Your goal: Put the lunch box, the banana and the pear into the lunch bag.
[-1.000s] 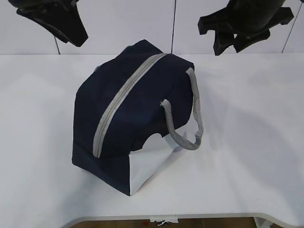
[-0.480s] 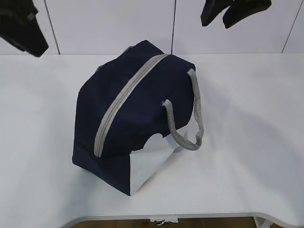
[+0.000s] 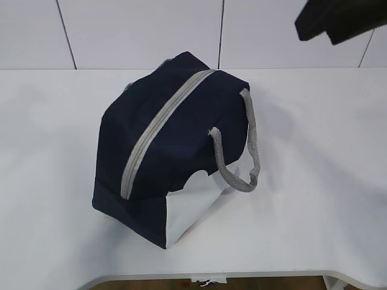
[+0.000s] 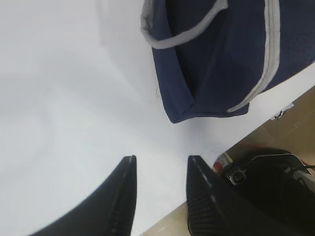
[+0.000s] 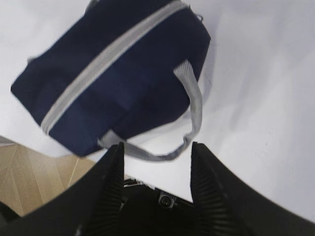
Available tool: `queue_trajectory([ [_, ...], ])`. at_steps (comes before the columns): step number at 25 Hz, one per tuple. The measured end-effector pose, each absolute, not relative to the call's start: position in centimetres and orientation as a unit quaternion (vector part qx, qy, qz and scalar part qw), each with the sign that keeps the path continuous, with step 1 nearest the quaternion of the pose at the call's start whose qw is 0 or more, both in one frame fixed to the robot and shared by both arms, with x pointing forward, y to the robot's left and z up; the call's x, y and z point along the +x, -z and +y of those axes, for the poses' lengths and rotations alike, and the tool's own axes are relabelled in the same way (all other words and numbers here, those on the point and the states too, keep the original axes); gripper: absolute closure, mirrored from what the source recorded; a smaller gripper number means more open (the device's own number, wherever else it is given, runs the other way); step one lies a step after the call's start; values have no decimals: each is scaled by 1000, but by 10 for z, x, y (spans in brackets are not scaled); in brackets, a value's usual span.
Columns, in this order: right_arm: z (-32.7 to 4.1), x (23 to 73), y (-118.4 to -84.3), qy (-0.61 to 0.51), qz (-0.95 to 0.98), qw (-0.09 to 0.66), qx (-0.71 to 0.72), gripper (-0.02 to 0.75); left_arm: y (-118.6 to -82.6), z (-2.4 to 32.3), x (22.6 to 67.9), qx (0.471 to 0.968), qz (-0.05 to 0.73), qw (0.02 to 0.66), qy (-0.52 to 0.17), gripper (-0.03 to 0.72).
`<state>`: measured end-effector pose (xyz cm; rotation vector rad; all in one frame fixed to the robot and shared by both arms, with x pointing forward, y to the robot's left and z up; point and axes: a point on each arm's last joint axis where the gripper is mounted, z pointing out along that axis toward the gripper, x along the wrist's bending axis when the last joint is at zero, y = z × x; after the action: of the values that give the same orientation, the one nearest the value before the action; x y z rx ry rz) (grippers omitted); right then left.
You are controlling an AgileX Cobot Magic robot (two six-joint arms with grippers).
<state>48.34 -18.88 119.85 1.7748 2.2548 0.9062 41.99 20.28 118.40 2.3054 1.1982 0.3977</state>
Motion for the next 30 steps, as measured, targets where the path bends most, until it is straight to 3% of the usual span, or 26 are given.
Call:
queue_trajectory([
  [17, -246, 341, -1151, -298, 774, 108, 548, 384, -1168, 267, 295, 817, 422, 336, -204, 447],
  [30, -293, 233, -1122, -396, 739, 231, 494, 384, -1093, 291, 237, 801, 408, 390, -201, 449],
])
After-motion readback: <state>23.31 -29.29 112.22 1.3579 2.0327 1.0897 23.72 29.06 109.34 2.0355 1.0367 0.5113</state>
